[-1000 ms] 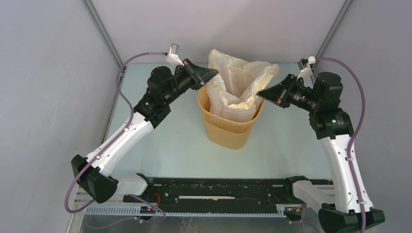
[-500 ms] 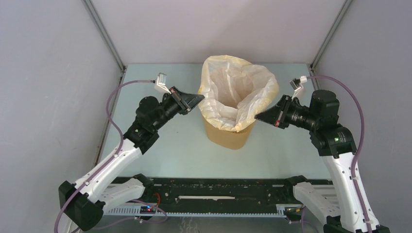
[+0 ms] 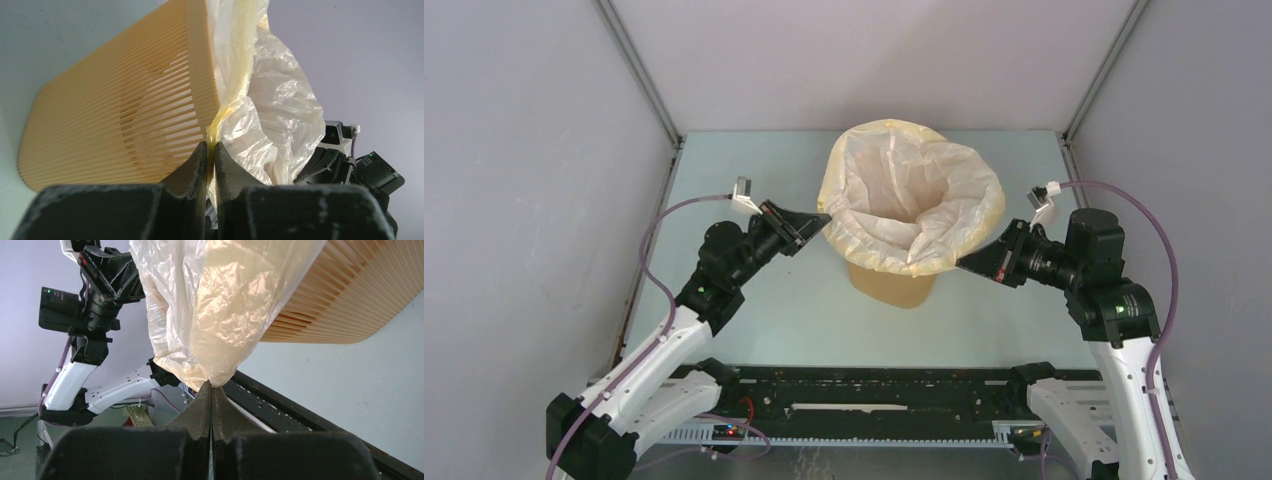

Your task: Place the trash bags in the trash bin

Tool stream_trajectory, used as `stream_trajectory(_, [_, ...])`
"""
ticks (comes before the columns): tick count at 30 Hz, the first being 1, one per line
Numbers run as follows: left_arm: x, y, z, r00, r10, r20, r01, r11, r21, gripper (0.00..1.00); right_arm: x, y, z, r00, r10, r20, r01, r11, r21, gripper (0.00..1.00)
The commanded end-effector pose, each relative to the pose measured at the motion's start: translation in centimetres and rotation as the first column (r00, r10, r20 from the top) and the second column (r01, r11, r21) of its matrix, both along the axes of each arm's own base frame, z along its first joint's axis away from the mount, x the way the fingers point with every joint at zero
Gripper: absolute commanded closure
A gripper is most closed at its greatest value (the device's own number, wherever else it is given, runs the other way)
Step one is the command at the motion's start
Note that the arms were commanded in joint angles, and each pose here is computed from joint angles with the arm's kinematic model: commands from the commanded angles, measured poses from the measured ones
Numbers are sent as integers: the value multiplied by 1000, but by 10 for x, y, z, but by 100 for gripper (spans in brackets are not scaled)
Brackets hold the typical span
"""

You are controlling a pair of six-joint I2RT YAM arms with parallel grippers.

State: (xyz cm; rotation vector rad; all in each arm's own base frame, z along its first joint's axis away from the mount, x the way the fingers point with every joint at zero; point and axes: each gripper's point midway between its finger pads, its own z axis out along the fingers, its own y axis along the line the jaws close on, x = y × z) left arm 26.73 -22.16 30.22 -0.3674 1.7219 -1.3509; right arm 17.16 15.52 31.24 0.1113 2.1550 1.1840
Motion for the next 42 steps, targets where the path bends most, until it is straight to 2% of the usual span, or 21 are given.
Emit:
stream_trajectory(1, [-7, 1, 13, 1000, -17, 6, 17, 998, -61, 84, -1, 1, 5, 1000, 10, 24, -10, 1000, 8, 100])
stream_trajectory(4, [-5, 3, 17, 1000, -9, 9, 9, 998, -61, 81, -1, 2, 5, 1000, 19, 25, -19, 1000, 11, 100])
stream_trajectory(8, [-3, 2, 18, 1000, -22, -3, 22, 997, -67, 81, 1, 0, 5, 999, 10, 34, -10, 1000, 1, 100])
stream_trajectory(12, [-3, 7, 4, 998, 4, -59, -9, 998, -70, 91, 5, -7, -2, 999, -39, 22, 40, 999, -30, 100])
stream_trajectory(18, [-11, 12, -12, 996, 9, -94, -17, 997, -80, 100, 1, -12, -13, 997, -65, -39, 63, 997, -48, 100])
stream_trajectory(28, [-15, 14, -38, 982, 21, -189, -27, 999, -32, 100, 6, -7, -30, 993, -49, -111, 44, 998, -47, 100])
stream_trajectory(33, [-7, 20, -69, 950, 82, -300, -68, 996, 56, 100, 25, -11, -35, 993, -77, -90, 71, 995, -68, 100])
stream_trajectory(36, [1, 14, -83, 936, 73, -345, -45, 995, 90, 100, 33, -16, -44, 991, -94, -95, 83, 991, -109, 100])
stream_trajectory(42, [10, 3, -82, 941, 36, -338, 12, 990, 138, 99, 44, -20, -53, 993, -80, -81, 67, 986, -153, 100])
